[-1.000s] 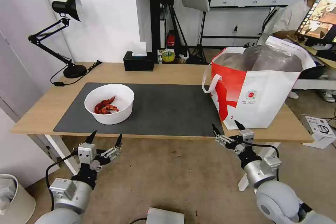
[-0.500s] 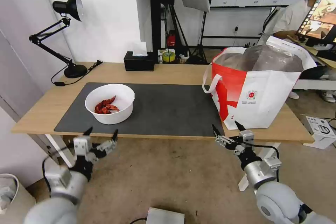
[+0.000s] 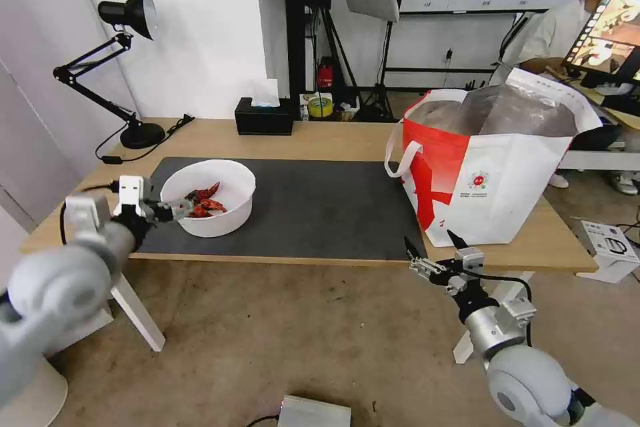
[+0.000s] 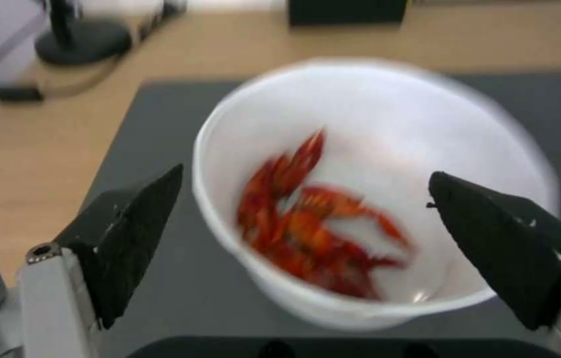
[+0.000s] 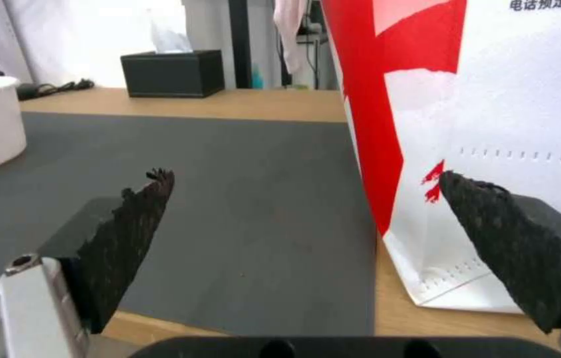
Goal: Pick up the trash from the table and place it into the takeout bag.
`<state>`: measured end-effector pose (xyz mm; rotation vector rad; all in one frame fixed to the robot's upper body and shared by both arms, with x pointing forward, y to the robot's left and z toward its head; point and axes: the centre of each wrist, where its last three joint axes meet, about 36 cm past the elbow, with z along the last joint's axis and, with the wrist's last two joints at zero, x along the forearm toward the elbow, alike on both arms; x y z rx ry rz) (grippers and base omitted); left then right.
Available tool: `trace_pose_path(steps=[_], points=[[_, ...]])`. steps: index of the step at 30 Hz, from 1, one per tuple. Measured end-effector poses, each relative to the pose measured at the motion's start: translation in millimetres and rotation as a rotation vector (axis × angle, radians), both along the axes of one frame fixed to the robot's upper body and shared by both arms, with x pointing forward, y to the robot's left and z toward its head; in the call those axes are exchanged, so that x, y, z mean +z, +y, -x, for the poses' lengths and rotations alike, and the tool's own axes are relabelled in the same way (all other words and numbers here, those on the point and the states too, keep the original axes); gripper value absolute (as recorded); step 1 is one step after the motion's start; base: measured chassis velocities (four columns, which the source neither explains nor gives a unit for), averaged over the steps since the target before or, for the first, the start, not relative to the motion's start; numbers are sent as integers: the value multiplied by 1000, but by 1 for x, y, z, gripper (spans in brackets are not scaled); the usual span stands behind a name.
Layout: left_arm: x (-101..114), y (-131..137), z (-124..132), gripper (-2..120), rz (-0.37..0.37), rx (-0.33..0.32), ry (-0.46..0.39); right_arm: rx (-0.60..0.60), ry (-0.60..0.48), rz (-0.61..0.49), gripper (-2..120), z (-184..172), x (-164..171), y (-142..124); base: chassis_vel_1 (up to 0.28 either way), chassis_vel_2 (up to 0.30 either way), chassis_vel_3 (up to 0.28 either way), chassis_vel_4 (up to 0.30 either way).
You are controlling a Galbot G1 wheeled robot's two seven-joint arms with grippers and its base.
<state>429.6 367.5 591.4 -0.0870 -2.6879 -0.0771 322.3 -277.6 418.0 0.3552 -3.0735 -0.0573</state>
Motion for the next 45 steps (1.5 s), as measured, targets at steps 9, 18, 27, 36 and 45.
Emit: trace_pose_path(steps=[9,18,27,36,45], points=[[14,29,-49,100,86,22,181,1,1,0,100,0,0,0,0,0,0,0],[6,31,-86,100,102,85,212,1,1,0,100,0,0,0,0,0,0,0],[-1,28,-105,100,85,152,236,1,1,0,100,0,0,0,0,0,0,0],[-15,30,-111,100,74,199,267,1,1,0,100,0,0,0,0,0,0,0],[-20,32,-108,100,138,235,307,1,1,0,100,0,0,0,0,0,0,0]])
